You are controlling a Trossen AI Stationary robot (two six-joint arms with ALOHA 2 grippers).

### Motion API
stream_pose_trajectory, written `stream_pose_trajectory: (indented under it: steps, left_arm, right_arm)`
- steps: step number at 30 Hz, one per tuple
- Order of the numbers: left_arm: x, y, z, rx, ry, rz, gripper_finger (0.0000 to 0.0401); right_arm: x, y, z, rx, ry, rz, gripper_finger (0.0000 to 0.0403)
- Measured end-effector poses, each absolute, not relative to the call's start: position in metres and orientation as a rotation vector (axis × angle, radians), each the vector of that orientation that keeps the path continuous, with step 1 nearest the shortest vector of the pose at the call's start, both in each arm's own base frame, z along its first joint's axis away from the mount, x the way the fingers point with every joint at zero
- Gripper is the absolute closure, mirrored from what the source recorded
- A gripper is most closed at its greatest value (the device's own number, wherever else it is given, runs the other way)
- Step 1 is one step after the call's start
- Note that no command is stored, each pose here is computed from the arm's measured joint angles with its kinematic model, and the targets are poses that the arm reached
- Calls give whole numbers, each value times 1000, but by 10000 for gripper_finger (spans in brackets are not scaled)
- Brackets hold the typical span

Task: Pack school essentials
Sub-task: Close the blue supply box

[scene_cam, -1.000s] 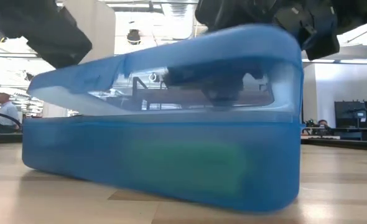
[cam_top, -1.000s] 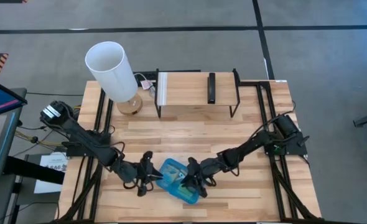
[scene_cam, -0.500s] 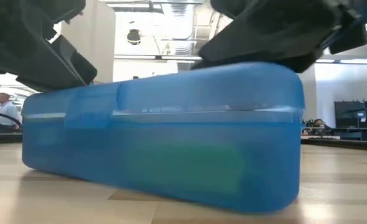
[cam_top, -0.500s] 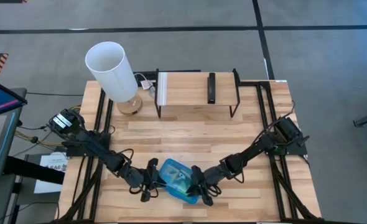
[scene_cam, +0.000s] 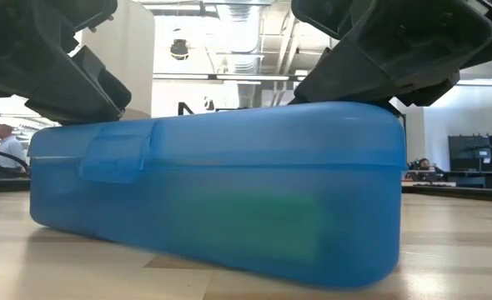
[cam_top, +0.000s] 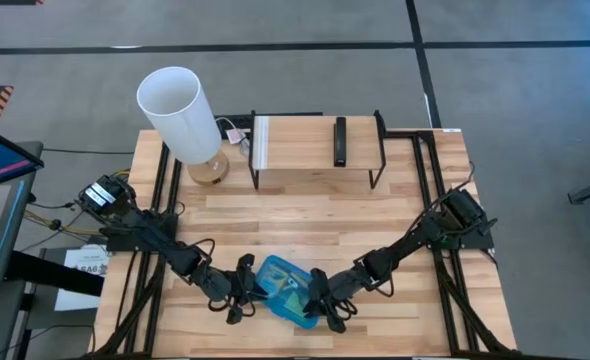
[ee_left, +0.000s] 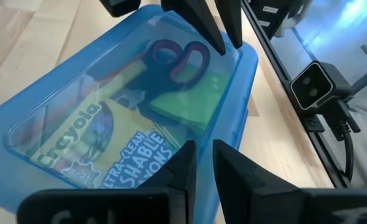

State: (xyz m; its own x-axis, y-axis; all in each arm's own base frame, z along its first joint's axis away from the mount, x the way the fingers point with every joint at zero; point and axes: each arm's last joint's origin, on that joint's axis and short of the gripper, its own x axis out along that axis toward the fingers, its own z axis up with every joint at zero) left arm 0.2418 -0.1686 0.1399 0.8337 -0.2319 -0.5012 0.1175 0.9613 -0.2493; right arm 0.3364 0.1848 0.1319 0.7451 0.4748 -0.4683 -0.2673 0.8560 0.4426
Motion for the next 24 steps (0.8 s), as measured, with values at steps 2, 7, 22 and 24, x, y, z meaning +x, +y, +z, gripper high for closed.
stream_pose_trajectory:
  steps: [2,7,22,24]
  left_arm:
    - [242,-169,140,-213,556,-186,360]
    - [242,-168,140,-214,556,-186,360]
    - [239,-164,134,-265,644,-109,360]
    - [240,-163,134,-264,641,-110,360]
  right_arm:
    - [336,185,132,363,606,416,312]
    - [336,184,131,371,623,408,312]
    - [334,176,122,367,735,350,312]
    - [334,174,121,364,750,340,312]
